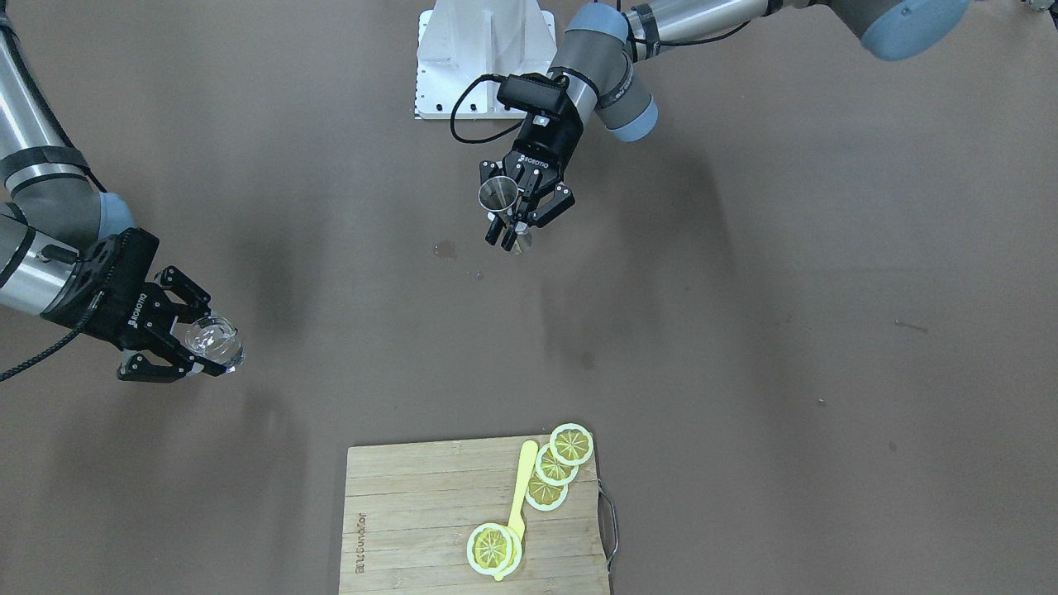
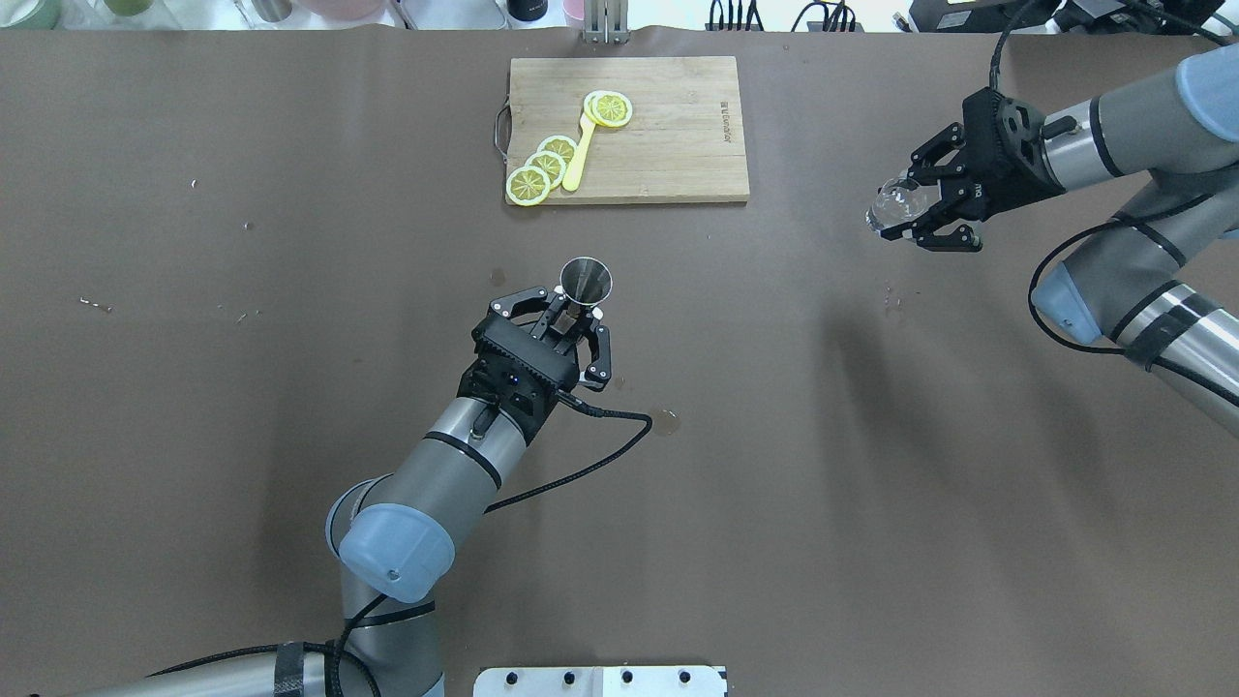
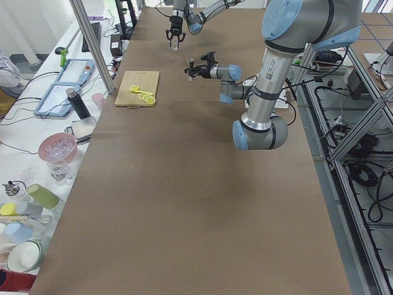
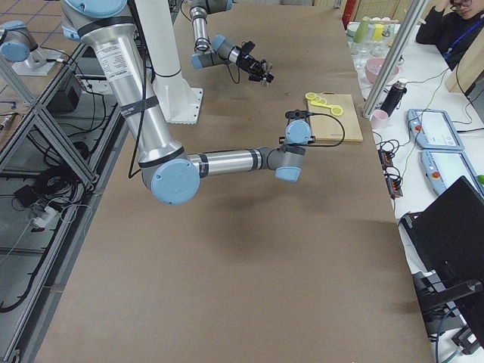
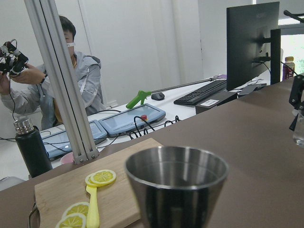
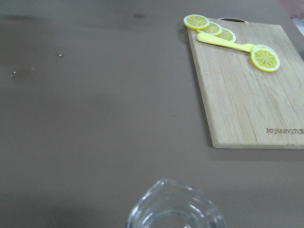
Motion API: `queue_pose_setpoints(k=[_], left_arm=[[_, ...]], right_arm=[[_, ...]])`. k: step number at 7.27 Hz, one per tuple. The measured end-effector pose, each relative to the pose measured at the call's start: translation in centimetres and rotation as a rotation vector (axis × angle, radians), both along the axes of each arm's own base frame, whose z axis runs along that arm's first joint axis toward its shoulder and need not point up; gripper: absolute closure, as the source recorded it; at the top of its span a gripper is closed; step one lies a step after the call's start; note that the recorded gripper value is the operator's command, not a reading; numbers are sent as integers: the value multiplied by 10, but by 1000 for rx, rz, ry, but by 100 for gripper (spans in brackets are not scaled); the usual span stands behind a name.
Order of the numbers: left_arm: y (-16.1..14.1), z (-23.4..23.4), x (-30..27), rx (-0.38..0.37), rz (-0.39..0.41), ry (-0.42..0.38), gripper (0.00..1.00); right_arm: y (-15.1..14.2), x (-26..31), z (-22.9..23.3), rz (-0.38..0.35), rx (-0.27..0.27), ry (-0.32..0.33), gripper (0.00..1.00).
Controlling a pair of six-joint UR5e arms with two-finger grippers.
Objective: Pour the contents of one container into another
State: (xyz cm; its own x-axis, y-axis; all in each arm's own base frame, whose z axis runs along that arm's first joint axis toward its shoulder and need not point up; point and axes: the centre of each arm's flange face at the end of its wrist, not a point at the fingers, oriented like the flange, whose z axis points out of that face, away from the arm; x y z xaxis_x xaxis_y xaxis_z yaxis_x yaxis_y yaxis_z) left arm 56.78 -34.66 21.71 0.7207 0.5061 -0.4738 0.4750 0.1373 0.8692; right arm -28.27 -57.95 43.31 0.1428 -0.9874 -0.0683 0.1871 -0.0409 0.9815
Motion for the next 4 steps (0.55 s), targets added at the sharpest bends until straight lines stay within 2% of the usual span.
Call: queue_pose_setpoints(k=[2,4], left_arm=[[3,2,3,12,6,11,100],[2,-6,6,20,13,23,100]], right_arm=[[3,-1,-25,-4,-23,11,100],[14,-9,-59,-12,-32,-8,100]])
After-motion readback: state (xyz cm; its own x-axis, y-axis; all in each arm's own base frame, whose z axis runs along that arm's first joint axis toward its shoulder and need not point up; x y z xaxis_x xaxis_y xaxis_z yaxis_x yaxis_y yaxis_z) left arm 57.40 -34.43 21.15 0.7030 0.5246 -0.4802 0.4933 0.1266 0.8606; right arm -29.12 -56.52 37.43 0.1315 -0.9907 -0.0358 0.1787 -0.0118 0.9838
